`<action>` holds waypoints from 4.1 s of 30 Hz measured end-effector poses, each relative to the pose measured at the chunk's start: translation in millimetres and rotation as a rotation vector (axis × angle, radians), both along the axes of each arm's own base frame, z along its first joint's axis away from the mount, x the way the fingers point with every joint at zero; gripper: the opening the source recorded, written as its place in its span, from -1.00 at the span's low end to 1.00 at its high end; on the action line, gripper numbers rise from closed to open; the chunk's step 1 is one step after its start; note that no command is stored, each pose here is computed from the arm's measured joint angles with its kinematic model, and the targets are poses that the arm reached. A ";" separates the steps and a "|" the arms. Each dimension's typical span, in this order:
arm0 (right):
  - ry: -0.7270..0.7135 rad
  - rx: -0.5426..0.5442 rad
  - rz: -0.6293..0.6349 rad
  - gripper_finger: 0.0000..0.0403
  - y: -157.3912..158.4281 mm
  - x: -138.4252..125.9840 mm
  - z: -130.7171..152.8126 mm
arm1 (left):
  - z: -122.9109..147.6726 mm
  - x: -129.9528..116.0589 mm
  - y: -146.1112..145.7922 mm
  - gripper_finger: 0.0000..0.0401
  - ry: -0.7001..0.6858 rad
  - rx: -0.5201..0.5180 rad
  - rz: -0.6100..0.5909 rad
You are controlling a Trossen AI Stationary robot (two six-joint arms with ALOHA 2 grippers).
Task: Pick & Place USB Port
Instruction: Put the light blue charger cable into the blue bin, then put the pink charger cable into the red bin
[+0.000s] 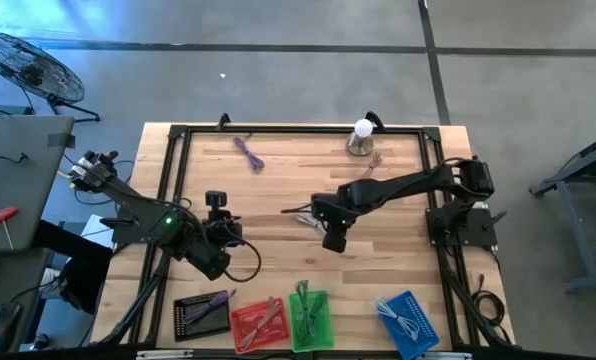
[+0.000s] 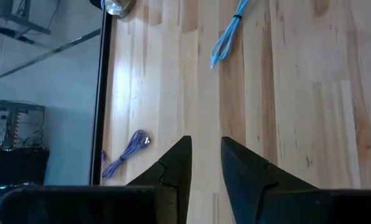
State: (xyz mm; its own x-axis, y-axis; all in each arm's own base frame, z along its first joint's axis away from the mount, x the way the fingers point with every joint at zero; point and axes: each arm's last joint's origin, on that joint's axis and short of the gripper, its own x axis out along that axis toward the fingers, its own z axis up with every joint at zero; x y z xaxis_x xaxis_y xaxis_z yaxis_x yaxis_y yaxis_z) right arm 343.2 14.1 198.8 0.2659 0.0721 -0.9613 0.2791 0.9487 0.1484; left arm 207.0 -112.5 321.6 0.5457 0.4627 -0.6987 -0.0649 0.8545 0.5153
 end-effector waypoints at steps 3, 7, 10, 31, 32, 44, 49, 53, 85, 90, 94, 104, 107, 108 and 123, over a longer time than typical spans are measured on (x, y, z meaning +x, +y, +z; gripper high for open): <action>-0.018 0.028 0.005 -0.54 -5.5 -0.2 -5.9 | 0.2 0.1 0.3 -0.60 -0.009 0.008 0.007; -0.004 0.013 0.009 -0.35 -8.7 -2.6 -9.7 | 0.5 0.2 0.6 -0.60 -0.022 0.010 0.021; -0.015 0.001 0.034 -0.23 -9.0 -1.8 -9.5 | 0.9 0.3 0.9 -0.60 -0.039 0.019 0.035; 0.017 0.025 0.087 -0.14 -7.6 3.7 -40.2 | 1.5 1.1 0.8 -0.60 -0.106 -0.031 0.110; 0.018 0.030 0.087 -0.14 -7.2 4.9 -43.0 | 1.4 1.0 0.8 -0.60 -0.105 -0.031 0.110; 0.068 0.008 0.080 -0.25 -9.6 11.5 -67.4 | 0.3 0.4 -0.1 -0.60 -0.085 -0.083 0.116; 0.079 -0.012 0.073 -0.78 -10.8 12.6 -63.0 | 0.2 0.5 -0.2 -0.60 -0.086 -0.086 0.118; 0.105 -0.011 0.046 -0.91 -5.4 9.4 -55.4 | 0.2 0.7 -0.3 -0.60 -0.086 -0.086 0.118; -0.037 0.119 -0.625 -0.99 266.8 -186.2 35.6 | 5.1 11.3 -6.7 -0.60 -0.230 -0.169 0.136; 0.035 0.144 -0.666 -0.99 289.3 -199.4 13.7 | 6.7 14.7 -9.3 -0.60 -0.262 -0.212 0.132; 0.077 0.162 -0.686 -0.99 301.9 -205.5 0.3 | 8.2 17.1 -11.0 -0.60 -0.291 -0.236 0.131; 0.122 0.154 -0.682 -0.62 313.9 -202.5 -23.4 | 10.0 20.0 -13.3 -0.60 -0.316 -0.278 0.123; 0.125 0.162 -0.686 -0.45 312.9 -200.7 -21.5 | 9.6 19.9 -13.7 -0.60 -0.306 -0.289 0.117; 0.134 0.168 -0.685 -0.41 312.5 -201.1 -19.7 | 9.6 19.9 -13.8 -0.60 -0.305 -0.291 0.117; -0.250 0.061 -0.615 -0.32 241.9 -181.4 61.0 | 2.2 24.4 -17.1 -0.60 -0.225 -0.232 0.046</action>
